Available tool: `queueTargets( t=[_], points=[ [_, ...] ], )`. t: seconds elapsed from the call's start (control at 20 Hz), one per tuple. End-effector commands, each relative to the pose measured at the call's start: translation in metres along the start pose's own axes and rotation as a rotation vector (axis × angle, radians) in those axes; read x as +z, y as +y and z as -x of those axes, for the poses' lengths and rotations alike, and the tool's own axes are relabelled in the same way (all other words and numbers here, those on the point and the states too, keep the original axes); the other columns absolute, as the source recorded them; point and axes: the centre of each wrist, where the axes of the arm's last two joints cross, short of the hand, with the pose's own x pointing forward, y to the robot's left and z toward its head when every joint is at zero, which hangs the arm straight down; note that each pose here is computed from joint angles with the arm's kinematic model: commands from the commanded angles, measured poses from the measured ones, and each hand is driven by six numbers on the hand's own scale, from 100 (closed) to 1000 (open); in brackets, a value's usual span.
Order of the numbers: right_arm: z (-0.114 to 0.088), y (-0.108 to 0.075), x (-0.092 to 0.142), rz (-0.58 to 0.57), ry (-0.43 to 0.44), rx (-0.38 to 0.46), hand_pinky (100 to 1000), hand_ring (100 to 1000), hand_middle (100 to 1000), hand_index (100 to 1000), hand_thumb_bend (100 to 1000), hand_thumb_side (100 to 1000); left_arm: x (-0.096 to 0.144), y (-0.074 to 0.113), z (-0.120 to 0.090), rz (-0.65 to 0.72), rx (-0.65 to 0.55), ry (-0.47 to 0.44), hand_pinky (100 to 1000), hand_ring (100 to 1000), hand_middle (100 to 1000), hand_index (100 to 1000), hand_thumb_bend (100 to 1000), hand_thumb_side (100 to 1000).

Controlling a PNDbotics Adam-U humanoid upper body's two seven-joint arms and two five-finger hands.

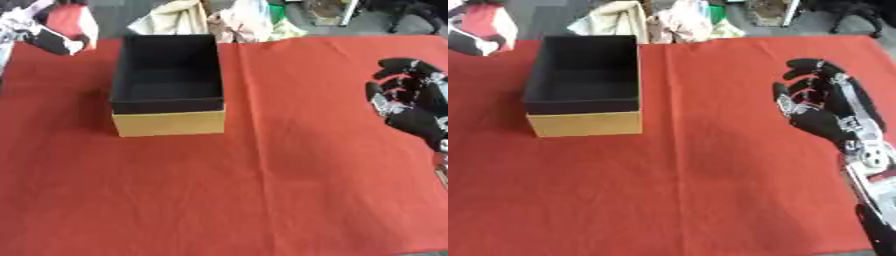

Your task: Pick up objects on the table and place them in the box.

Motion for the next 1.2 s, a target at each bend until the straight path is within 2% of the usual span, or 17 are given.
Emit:
queueTargets(
  t=[0.05, 0.3, 0.7, 0.75, 0.8, 0.85, 1.0, 1.2],
  points=[
    [-0.005, -0.007, -0.002, 0.002, -0.015, 0.015, 414, 528, 595, 744, 227, 100, 0.0, 0.025, -0.014, -0.044, -0.048, -0.093, 746, 619, 466, 793, 100, 120],
    [-0.005, -0.005, -0.003, -0.005, -0.015, 0.01, 415, 528, 595, 745, 227, 100, -0.012, 0.024, -0.051, -0.033, -0.077, -0.221, 752, 627, 473, 790, 117, 110],
    [-0.006, -0.002, -0.004, -0.015, -0.019, 0.001, 418, 527, 595, 745, 226, 100, -0.031, -0.002, -0.089, 0.022, -0.065, -0.324, 750, 634, 480, 791, 126, 104],
    [-0.007, -0.001, -0.005, -0.015, -0.021, -0.001, 418, 527, 595, 745, 226, 100, -0.032, -0.006, -0.092, 0.033, -0.063, -0.333, 750, 634, 480, 791, 127, 103],
    [-0.007, 0.0, -0.005, -0.016, -0.022, -0.002, 418, 527, 595, 745, 226, 100, -0.034, -0.011, -0.095, 0.046, -0.061, -0.34, 750, 636, 484, 793, 239, 100],
    [-0.007, 0.0, -0.005, -0.017, -0.023, -0.003, 418, 527, 595, 745, 224, 100, -0.035, -0.015, -0.098, 0.061, -0.059, -0.345, 750, 637, 487, 793, 142, 100],
    [-0.008, 0.001, -0.005, -0.017, -0.023, -0.005, 418, 527, 595, 745, 224, 100, -0.038, -0.031, -0.101, 0.128, -0.057, -0.345, 752, 652, 508, 804, 158, 100],
    [-0.007, 0.0, -0.005, -0.013, -0.02, -0.006, 417, 527, 595, 745, 222, 100, -0.039, -0.051, -0.1, 0.239, -0.041, -0.341, 770, 705, 618, 818, 213, 100]
  ],
)
